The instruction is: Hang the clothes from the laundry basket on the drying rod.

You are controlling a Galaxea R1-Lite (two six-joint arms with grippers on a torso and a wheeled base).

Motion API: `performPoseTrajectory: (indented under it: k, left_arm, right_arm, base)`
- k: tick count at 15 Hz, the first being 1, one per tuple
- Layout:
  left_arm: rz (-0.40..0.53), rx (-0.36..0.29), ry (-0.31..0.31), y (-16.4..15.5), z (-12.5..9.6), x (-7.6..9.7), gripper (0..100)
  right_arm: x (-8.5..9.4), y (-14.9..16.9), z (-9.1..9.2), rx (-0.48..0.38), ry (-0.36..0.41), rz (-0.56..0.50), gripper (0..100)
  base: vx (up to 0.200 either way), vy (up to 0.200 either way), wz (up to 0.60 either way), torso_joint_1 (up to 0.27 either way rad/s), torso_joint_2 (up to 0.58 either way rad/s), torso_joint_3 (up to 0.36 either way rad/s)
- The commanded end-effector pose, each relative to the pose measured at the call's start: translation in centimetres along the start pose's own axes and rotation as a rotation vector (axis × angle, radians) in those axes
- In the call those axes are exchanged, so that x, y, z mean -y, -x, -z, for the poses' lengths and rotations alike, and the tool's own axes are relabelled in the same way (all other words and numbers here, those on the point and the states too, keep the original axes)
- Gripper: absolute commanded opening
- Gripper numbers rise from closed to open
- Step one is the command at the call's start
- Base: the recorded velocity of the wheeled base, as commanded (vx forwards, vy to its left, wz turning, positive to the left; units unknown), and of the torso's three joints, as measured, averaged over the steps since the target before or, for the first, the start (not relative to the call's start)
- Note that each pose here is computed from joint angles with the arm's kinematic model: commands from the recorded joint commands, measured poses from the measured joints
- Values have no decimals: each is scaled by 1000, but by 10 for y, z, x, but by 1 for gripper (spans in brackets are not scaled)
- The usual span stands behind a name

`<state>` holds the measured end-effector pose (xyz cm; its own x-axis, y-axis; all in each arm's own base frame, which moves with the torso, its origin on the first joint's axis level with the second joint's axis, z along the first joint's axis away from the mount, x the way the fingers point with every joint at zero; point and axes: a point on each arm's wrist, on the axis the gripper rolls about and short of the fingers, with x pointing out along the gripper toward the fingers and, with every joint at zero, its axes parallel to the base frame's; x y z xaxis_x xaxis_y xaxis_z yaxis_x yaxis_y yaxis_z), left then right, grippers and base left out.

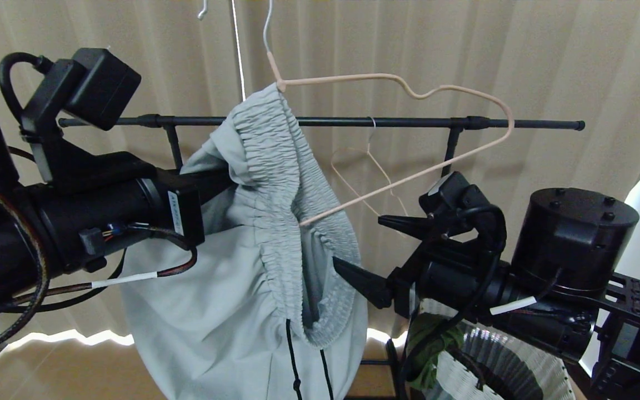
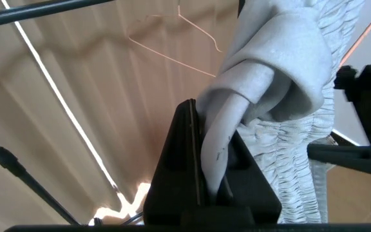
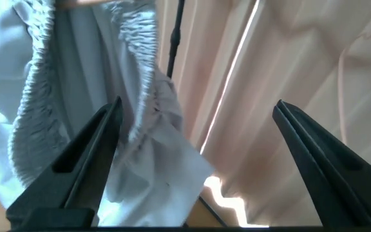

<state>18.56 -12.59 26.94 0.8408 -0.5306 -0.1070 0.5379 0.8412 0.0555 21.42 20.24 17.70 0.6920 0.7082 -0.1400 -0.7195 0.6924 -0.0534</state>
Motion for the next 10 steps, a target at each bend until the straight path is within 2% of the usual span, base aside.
performPoseTrajectory:
  k: [1, 3, 4, 10]
  left_arm:
    - [23, 1, -4, 1, 0, 5, 0]
    - [24, 3, -4, 0, -1, 5, 0]
    - [24, 1, -4, 0, 0, 5, 0]
    - [21, 3, -7, 1, 0, 5, 0]
  right_arm:
    - [-1, -4, 5, -17, 0, -8, 100]
    - [-1, -6, 5, -6, 0, -4, 100]
    - [-1, -5, 5, -8, 2, -5, 0]
    - [0, -2, 5, -9, -1, 8, 0]
  base:
    - [0, 0, 0, 0, 0, 0]
    - [0, 0, 0, 0, 0, 0]
    - [0, 0, 0, 0, 0, 0]
    - [0, 0, 0, 0, 0, 0]
